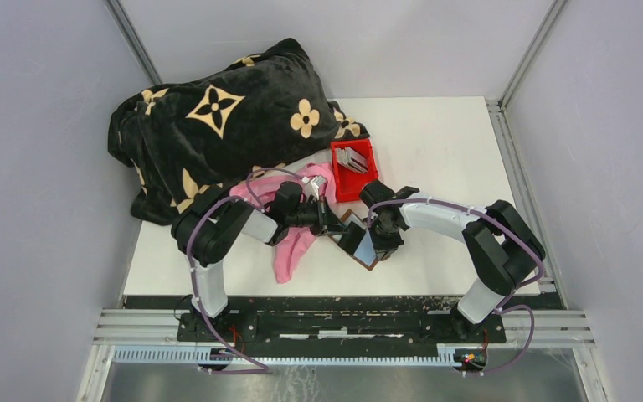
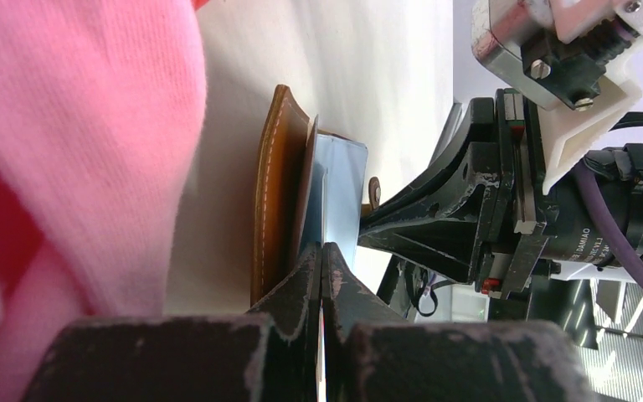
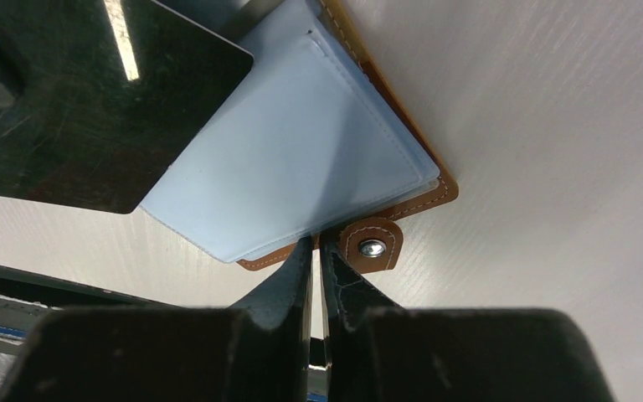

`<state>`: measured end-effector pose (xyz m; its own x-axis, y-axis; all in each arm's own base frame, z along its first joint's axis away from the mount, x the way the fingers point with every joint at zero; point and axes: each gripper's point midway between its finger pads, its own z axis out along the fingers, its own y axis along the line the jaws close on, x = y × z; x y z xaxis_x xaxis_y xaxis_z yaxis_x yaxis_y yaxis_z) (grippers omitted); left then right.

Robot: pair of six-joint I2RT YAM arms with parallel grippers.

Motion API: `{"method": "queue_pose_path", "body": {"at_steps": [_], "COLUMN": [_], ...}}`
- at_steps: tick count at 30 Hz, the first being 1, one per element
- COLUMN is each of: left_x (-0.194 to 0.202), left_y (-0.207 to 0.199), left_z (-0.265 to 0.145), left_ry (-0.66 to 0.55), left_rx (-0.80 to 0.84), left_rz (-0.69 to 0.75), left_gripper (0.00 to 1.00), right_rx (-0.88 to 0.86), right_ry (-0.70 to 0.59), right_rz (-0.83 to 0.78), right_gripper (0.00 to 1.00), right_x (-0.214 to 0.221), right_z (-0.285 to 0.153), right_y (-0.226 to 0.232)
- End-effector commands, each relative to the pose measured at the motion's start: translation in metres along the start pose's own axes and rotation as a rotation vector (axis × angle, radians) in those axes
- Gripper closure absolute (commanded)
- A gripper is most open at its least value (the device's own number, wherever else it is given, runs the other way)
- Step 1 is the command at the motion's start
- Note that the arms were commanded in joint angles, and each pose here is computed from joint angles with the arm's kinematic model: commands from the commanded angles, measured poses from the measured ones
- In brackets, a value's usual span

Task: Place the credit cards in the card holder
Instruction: Insert the credit card into the card holder.

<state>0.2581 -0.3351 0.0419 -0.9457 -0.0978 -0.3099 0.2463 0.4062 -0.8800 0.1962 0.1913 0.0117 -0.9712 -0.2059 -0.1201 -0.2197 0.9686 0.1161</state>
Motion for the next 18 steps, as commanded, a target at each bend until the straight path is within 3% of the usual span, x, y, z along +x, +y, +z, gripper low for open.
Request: {"method": "queue_pose_path", "body": {"at_steps": [1,18], "left_x": [-0.013,-0.023], "left_y": [-0.018,0.0], "left_z": [0.001,0.008], "left_ry": [-0.006,0.043], "left_rx": [0.093,0.092], "left_rz": [0.025,0.068], "left_gripper": [0.97,0.97], "right_rx": [0.114,0.118], "right_ry": [-0.002,0.006], "right_rz": [-0.015,-0.019], "right_gripper": [0.88,0.88], "right_x": [0.001,0.002], "right_z": [0.019,0.02], "right_y": [-0.028,-0.031]}}
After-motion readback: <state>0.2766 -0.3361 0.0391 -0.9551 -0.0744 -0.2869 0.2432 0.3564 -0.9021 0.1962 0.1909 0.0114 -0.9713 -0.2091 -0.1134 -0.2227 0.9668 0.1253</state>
